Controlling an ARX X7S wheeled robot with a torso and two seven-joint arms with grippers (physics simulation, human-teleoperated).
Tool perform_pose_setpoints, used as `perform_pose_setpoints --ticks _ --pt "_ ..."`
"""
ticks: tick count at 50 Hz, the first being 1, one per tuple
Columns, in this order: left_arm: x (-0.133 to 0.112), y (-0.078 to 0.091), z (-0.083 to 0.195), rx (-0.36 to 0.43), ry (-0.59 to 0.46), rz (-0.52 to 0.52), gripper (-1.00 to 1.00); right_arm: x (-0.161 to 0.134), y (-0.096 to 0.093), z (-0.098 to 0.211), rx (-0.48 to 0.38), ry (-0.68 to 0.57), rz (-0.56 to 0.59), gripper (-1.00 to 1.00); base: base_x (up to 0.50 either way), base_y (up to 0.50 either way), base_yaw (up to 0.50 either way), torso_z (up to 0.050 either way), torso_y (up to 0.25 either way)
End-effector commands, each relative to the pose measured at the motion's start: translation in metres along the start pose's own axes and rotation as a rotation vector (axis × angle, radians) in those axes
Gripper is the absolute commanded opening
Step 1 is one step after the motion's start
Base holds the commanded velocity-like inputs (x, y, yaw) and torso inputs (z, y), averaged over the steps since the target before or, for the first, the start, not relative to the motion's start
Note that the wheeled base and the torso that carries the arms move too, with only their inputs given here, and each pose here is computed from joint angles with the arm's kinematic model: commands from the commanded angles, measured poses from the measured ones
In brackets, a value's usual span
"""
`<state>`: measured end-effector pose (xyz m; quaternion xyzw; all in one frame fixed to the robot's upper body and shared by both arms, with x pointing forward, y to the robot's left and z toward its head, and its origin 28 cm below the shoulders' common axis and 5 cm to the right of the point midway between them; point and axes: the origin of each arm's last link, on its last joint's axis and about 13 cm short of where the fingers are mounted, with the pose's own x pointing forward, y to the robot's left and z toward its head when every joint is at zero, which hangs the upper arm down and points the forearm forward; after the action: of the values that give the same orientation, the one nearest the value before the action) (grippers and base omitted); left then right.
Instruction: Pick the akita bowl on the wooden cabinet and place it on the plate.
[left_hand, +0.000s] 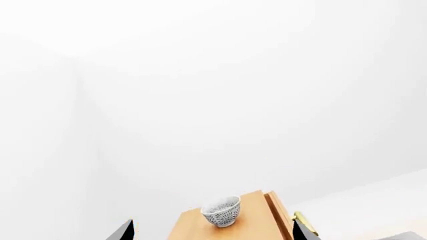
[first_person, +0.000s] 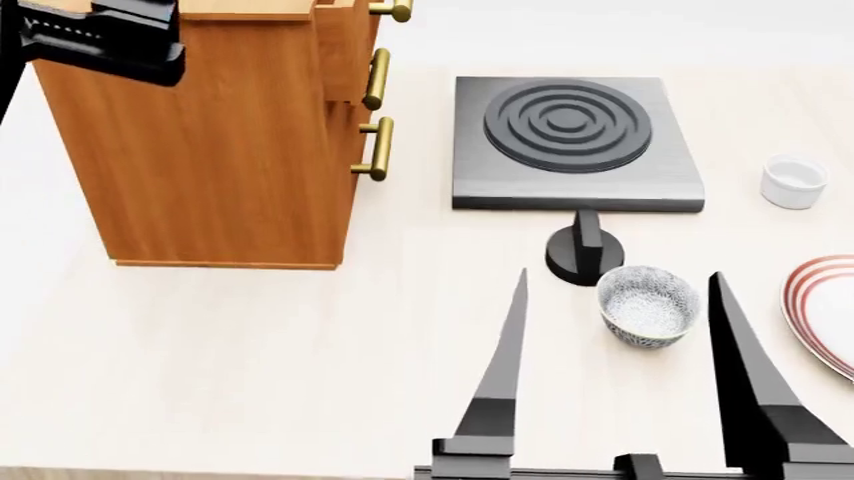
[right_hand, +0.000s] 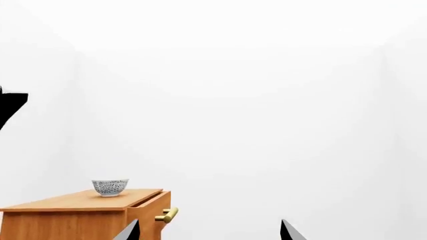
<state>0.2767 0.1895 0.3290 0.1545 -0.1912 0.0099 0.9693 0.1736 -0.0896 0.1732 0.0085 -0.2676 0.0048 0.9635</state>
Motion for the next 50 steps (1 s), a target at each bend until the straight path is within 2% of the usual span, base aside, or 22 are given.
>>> perform_pose_setpoints --ticks 1,17,19,21,24,27,29,33,37,45,50 --pt "-0.003 0.007 0.011 0.003 -0.026 0.003 1.0 0.0 -0.001 -0.001 0.004 -0.001 -0.006 1.0 0.0 0.0 0.0 0.0 -0.25" --pt "-0.01 0.008 0.03 -0.017 -0.085 0.018 1.0 -0.001 -0.001 -0.002 0.005 -0.001 -0.005 1.0 0.0 0.0 0.0 0.0 -0.25" --pt "-0.009 0.011 0.035 -0.073 -0.08 0.039 1.0 -0.001 -0.001 -0.002 0.003 0.001 -0.004 1.0 0.0 0.0 0.0 0.0 0.0" --pt "-0.008 0.013 0.039 -0.089 -0.075 0.033 1.0 -0.001 -0.001 -0.003 0.004 0.001 -0.007 1.0 0.0 0.0 0.0 0.0 0.0" --pt "-0.003 0.014 0.046 -0.049 -0.08 0.062 1.0 -0.001 -0.001 -0.002 0.001 0.0 -0.007 1.0 0.0 0.0 0.0 0.0 0.0" --pt "0.006 0.014 0.05 -0.006 -0.033 0.074 1.0 -0.001 -0.002 -0.002 0.003 -0.002 -0.007 1.0 0.0 0.0 0.0 0.0 0.0" --pt "0.014 0.014 0.054 -0.008 0.016 0.067 1.0 -0.002 -0.002 -0.002 0.007 -0.003 0.0 1.0 0.0 0.0 0.0 0.0 0.0" --pt "0.022 0.013 0.056 0.03 0.038 0.086 1.0 -0.001 -0.002 -0.001 0.005 0.002 -0.007 1.0 0.0 0.0 0.0 0.0 0.0" --pt "0.028 0.009 0.056 0.026 0.05 0.072 1.0 -0.001 -0.002 -0.003 -0.009 0.004 -0.002 1.0 0.0 0.0 0.0 0.0 0.0" --pt "0.051 0.012 0.066 -0.05 0.087 -0.003 1.0 -0.001 -0.001 -0.004 -0.024 0.01 0.016 1.0 0.0 0.0 0.0 0.0 0.0" --pt "0.063 0.016 0.082 -0.053 0.078 0.018 1.0 -0.002 -0.002 -0.003 -0.021 0.003 0.027 1.0 0.0 0.0 0.0 0.0 0.0"
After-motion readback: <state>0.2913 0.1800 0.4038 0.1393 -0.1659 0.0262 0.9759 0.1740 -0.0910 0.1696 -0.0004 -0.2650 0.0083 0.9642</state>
